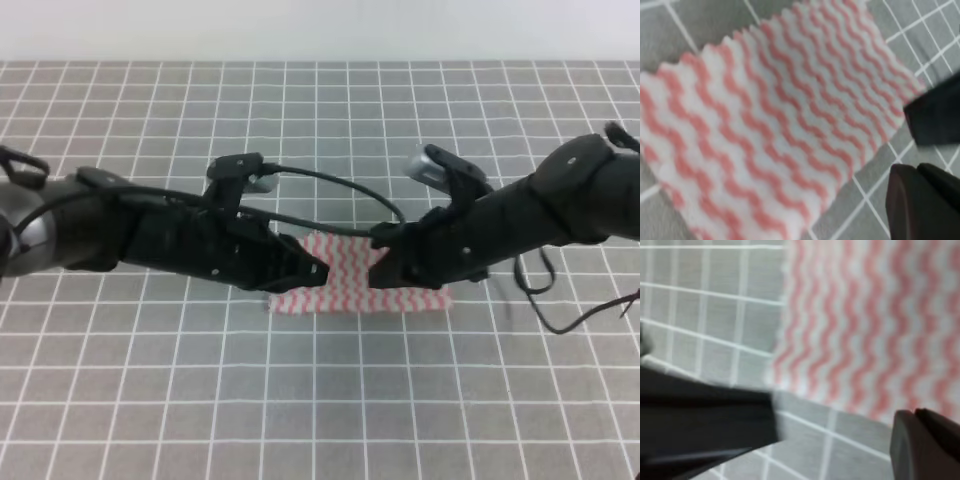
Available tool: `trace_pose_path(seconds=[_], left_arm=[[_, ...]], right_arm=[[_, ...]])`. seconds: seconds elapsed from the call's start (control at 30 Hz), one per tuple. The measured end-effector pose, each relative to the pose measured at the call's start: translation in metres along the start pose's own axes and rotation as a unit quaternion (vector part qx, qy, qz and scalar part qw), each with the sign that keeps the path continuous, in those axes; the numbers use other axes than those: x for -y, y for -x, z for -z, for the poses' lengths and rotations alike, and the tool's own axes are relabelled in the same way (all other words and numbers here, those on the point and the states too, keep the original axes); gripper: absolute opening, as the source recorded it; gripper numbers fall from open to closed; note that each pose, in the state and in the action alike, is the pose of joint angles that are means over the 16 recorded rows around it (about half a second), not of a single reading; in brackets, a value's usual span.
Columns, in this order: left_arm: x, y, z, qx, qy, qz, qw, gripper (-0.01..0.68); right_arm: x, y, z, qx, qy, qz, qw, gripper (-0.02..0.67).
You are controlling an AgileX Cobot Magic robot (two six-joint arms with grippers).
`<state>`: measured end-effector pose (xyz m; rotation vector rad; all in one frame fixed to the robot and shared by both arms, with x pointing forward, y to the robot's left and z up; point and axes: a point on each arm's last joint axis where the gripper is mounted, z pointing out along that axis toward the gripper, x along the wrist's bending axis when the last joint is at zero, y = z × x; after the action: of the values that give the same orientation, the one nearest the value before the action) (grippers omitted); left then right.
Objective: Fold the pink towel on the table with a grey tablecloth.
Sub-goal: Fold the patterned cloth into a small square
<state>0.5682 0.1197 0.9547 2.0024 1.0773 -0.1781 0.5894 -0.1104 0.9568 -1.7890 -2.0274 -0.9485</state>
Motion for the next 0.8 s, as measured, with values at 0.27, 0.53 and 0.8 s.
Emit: trace_pose_path(seconds=[0.27, 0.53, 0.8], left_arm=[[0.0, -0.004, -0.016, 0.024, -0.01, 0.017, 1.0, -0.003], [0.01, -0.013, -0.032, 0.029, -0.033, 0.032, 0.999, -0.003], [0.006, -0.016, -0.029, 0.039, -0.03, 0.038, 0.998, -0.003]], right_arm=[[0.004, -0.008, -0.011, -0.019, -0.003, 0.005, 1.0, -0.015], [0.005, -0.001, -0.02, -0.007, -0.005, 0.004, 1.0, -0.015], [0.002, 0.008, -0.016, 0.0, -0.006, 0.001, 1.0, -0.015]])
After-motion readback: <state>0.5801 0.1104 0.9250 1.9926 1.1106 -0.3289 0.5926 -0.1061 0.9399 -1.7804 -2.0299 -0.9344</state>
